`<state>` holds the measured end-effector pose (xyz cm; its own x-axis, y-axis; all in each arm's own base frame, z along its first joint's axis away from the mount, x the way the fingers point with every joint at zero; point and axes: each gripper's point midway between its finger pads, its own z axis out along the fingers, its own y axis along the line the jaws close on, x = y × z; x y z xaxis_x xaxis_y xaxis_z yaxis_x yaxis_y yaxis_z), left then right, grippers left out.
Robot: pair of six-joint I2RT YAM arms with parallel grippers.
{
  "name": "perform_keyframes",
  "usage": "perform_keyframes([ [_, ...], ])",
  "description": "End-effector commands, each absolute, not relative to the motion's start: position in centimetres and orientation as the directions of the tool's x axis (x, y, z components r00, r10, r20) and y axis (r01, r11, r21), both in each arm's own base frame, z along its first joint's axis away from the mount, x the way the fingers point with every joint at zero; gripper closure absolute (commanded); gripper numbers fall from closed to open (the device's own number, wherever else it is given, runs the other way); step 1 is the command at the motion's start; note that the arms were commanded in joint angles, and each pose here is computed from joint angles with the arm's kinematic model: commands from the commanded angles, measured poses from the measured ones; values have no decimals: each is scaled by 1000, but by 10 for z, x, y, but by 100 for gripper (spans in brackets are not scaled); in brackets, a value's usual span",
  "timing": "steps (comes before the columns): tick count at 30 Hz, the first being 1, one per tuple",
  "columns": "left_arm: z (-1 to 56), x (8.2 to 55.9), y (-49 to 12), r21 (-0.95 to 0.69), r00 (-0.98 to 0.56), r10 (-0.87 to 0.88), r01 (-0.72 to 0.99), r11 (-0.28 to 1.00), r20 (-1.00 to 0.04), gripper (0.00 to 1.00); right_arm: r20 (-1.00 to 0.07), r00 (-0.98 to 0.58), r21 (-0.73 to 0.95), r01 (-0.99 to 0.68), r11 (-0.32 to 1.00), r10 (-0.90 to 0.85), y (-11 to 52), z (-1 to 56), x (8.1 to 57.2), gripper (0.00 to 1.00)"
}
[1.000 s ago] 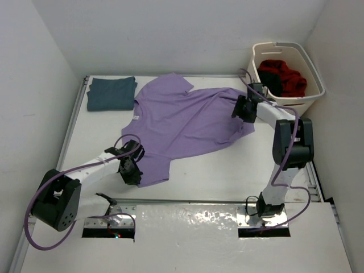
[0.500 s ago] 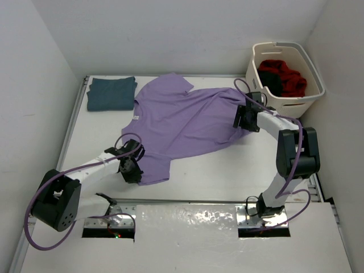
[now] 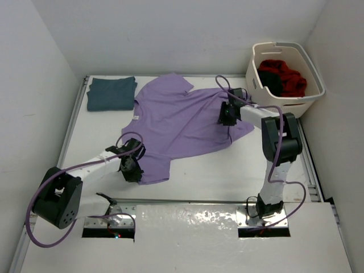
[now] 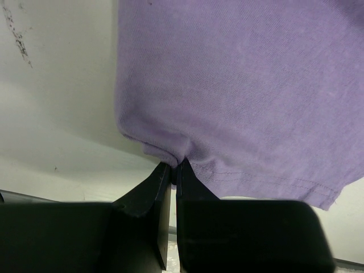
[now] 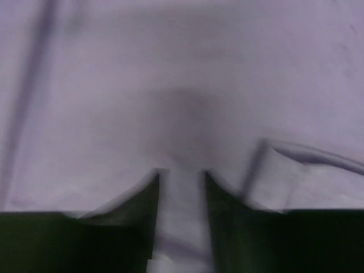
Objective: Fold and stack the t-shirts
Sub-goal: Flatten out the tshirt
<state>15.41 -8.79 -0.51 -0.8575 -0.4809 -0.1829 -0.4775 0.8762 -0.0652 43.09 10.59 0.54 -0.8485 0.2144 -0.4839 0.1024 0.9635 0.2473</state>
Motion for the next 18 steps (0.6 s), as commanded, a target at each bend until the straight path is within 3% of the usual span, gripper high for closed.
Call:
perform_keyframes([
  [1,-9,174,-82,-56,-839,-467,-472,880,-277,100,-589,-774,251,98,963,233,126,36,477,57],
  [5,-8,175,-82,-53,-837,-470,-475,878,-280,100,-607,-772,212,69,975,187,140,45,492,40],
  [9,-8,173,-81,-48,-834,-477,-483,874,-277,100,-630,-762,146,75,986,151,126,52,484,42],
  [12,-9,175,-83,-60,-832,-478,-482,874,-281,100,-660,-738,23,171,985,143,85,63,469,45],
  [18,-12,175,-83,-53,-839,-473,-478,877,-269,100,-618,-761,-49,287,957,197,30,52,439,58],
])
